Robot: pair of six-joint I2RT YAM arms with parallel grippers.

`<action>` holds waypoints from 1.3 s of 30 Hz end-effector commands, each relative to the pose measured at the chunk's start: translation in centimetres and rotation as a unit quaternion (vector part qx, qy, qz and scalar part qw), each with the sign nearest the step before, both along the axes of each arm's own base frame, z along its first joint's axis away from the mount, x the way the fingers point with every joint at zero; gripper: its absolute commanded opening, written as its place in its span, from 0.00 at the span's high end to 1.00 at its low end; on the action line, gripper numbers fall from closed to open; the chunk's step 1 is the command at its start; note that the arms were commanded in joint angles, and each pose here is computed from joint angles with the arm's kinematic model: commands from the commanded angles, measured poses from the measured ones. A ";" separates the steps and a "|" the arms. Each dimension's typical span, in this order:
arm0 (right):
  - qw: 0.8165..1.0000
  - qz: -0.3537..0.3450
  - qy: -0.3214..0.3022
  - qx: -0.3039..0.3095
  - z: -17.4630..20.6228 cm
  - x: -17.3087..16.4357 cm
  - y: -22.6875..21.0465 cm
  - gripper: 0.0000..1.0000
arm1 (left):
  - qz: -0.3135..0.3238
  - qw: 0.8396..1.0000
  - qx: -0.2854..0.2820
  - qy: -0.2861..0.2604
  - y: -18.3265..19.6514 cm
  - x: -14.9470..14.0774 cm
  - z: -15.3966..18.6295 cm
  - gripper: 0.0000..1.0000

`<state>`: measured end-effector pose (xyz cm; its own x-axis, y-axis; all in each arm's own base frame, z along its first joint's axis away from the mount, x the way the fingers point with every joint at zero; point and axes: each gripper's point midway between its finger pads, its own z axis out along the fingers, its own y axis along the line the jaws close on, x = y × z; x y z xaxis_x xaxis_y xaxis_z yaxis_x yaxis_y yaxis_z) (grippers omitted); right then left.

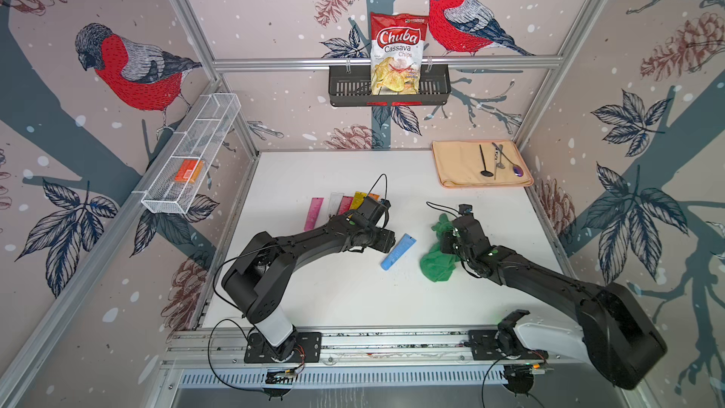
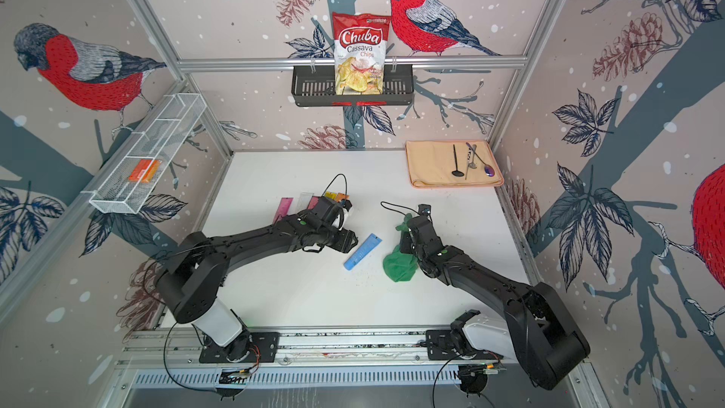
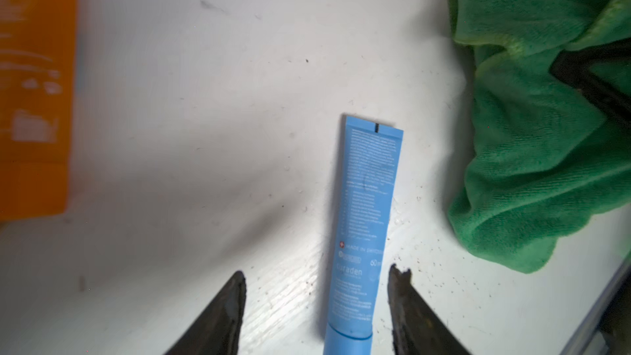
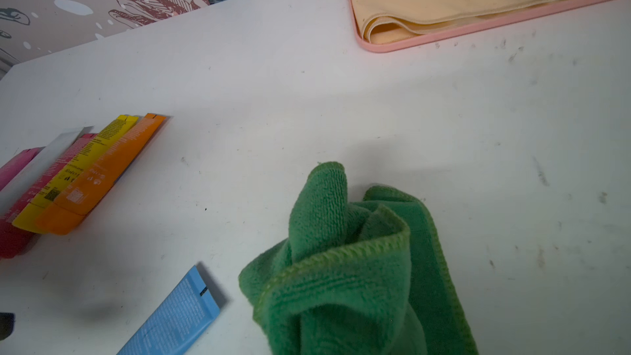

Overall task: Wipe the surface of the toothpaste tube
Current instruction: Wipe the dirt from the toothpaste tube, then adjust the toothpaste at the center of the board.

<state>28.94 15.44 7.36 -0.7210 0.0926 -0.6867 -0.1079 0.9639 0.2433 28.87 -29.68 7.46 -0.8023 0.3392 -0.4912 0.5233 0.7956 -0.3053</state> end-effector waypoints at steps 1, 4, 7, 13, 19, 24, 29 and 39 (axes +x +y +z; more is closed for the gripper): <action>0.999 0.024 -0.011 0.030 0.5 0.3 1.4 0.98 | -0.046 0.998 -0.030 0.014 -1.4 -0.8 0.5 0.37; 0.999 0.025 -0.015 0.034 0.4 0.4 1.4 0.98 | -0.056 0.998 -0.020 0.025 -1.2 -1.2 -0.1 0.37; 0.999 0.032 0.000 0.031 -0.5 0.5 1.7 0.98 | -0.063 0.998 -0.007 0.030 -0.8 -1.6 -0.7 0.37; 0.999 0.037 0.001 0.032 -0.6 0.3 1.9 0.98 | -0.074 0.996 0.008 0.044 -0.8 -1.7 -2.2 0.38; 0.999 0.041 0.001 0.033 -0.6 0.3 2.1 0.98 | -0.078 0.995 0.027 0.050 -0.8 -1.8 -3.5 0.40; 0.998 0.044 0.001 0.033 -0.7 0.3 2.2 0.98 | -0.078 0.995 0.042 0.048 -0.8 -2.0 -4.3 0.44; 0.998 0.051 0.005 0.031 -0.9 0.3 2.6 0.97 | -0.074 0.994 0.060 0.050 -0.8 -1.7 -5.4 0.48; 0.998 0.053 0.007 0.028 -1.0 0.3 2.7 0.97 | -0.077 0.992 0.089 0.053 -0.7 -2.9 -6.7 0.74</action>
<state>29.05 17.66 5.98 -0.7462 0.0734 -0.6616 -0.1734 0.9382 0.2996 26.01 -32.53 2.46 -0.7631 0.5203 -0.3834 0.6381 0.7006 -0.3194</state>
